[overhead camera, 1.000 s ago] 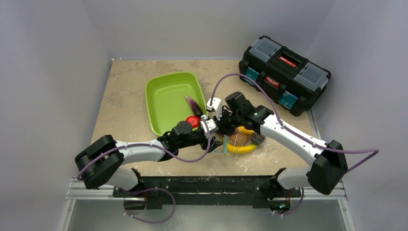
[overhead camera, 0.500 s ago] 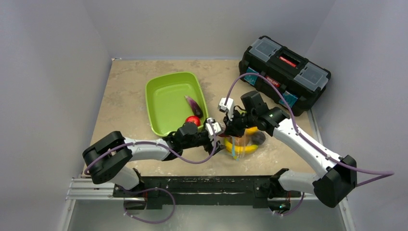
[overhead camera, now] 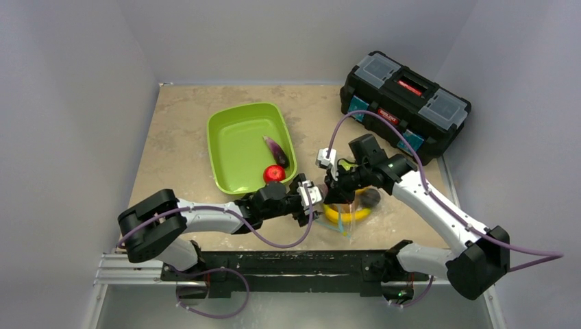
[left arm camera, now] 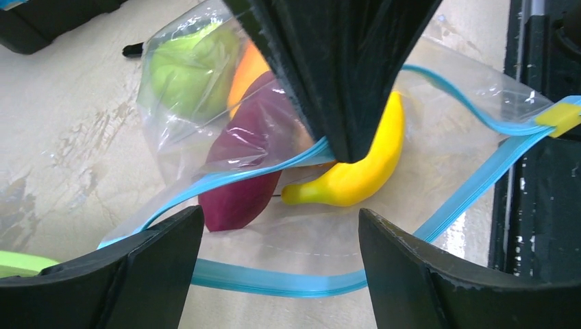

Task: Open the zip-top bag and remove the fake food
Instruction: Adjust the zipper food storage bag at the center of the board.

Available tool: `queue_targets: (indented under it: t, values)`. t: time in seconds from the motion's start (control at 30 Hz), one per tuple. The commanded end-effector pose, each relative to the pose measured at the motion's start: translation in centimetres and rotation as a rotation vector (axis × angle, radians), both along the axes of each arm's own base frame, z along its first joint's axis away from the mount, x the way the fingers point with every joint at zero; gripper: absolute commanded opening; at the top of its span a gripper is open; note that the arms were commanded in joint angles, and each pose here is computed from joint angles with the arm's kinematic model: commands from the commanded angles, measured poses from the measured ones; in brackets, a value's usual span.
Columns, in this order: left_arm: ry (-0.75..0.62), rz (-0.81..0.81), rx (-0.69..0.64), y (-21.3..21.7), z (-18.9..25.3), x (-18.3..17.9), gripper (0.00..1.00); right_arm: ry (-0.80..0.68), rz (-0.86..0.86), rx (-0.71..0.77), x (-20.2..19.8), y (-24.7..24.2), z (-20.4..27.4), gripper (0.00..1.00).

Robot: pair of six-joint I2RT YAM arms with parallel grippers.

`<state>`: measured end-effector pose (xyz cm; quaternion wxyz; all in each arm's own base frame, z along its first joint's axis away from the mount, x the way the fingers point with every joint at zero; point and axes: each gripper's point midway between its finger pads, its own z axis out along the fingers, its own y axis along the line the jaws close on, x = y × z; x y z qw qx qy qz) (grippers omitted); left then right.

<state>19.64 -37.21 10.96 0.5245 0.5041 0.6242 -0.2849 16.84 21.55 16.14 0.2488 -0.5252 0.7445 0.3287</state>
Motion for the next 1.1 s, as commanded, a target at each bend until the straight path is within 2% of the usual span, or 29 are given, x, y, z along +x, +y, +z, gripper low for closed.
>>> queue_targets:
  t: [0.0, 0.17, 0.23, 0.3, 0.47, 0.6, 0.73, 0.77, 0.83, 0.9, 0.97, 1.07]
  values:
    - [-0.080, 0.055, -0.031, -0.4, 2.2, 1.3, 0.83, 0.008, 0.108, 0.077, -1.7, 0.3, 2.4, 0.00]
    - [-0.071, 0.053, -0.025, -1.2, 1.5, 1.5, 0.82, 0.088, 0.228, 0.080, -4.2, -0.2, 1.3, 0.00]
    - [-0.064, 0.046, -0.025, -1.5, 1.2, 1.4, 0.82, 0.106, 0.325, 0.095, -5.2, -0.3, 1.4, 0.13]
    - [-0.056, 0.044, -0.019, -1.6, 0.7, 1.4, 0.82, 0.133, 0.362, 0.096, -5.6, -0.4, 1.9, 0.19]
    - [-0.045, 0.052, -0.007, -1.5, -0.1, 1.4, 0.82, 0.076, 0.437, 0.106, -5.1, -0.8, 3.8, 0.37]
    - [-0.030, 0.067, -0.009, -1.2, -0.5, 1.4, 0.82, 0.000, 0.427, 0.078, -3.6, -1.0, 4.3, 0.40]
    - [-0.011, 0.078, -0.020, -0.9, -0.8, 1.2, 0.81, -0.091, 0.330, 0.017, -0.6, -1.5, 3.7, 0.44]
    - [-0.007, 0.077, -0.023, -0.9, -0.8, 1.1, 0.81, -0.130, 0.289, -0.002, 0.5, -1.5, 3.4, 0.47]
    - [0.003, 0.077, -0.029, -0.9, -0.8, 1.0, 0.81, -0.253, 0.244, -0.058, 3.0, -1.9, 2.2, 0.61]
    - [0.011, 0.077, -0.038, -0.9, -0.8, 0.9, 0.81, -0.342, 0.213, -0.124, 5.0, -2.6, 0.4, 0.70]
    - [0.024, 0.073, -0.048, -0.9, -0.8, 0.7, 0.81, -0.362, 0.192, -0.200, 6.4, -3.5, -1.2, 0.72]
    - [0.047, 0.071, -0.055, -0.7, -1.2, 0.3, 0.81, -0.319, 0.209, -0.266, 7.2, -3.9, -2.5, 0.70]
